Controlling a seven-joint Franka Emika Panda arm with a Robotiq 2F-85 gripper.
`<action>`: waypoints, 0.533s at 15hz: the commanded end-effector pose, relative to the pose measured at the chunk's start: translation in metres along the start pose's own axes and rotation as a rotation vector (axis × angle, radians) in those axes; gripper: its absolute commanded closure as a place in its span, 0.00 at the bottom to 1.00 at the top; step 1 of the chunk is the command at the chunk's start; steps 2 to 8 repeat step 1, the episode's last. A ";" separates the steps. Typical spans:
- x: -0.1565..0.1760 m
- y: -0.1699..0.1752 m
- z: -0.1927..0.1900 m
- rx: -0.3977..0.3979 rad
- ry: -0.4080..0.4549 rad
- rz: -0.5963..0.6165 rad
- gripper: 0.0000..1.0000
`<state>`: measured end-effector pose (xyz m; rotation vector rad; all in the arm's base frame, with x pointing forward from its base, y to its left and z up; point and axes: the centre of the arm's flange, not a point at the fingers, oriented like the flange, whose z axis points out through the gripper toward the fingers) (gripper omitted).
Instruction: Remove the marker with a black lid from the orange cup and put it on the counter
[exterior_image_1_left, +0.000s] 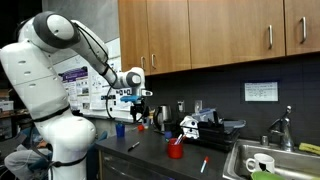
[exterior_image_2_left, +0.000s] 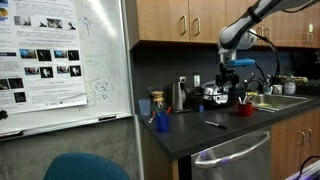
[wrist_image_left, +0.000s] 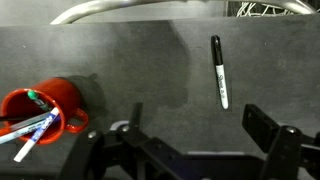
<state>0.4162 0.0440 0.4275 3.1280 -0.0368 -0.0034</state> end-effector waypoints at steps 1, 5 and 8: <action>-0.004 0.003 -0.002 0.002 0.004 -0.002 0.00; -0.004 0.003 -0.002 0.002 0.004 -0.002 0.00; -0.004 0.003 -0.002 0.002 0.004 -0.002 0.00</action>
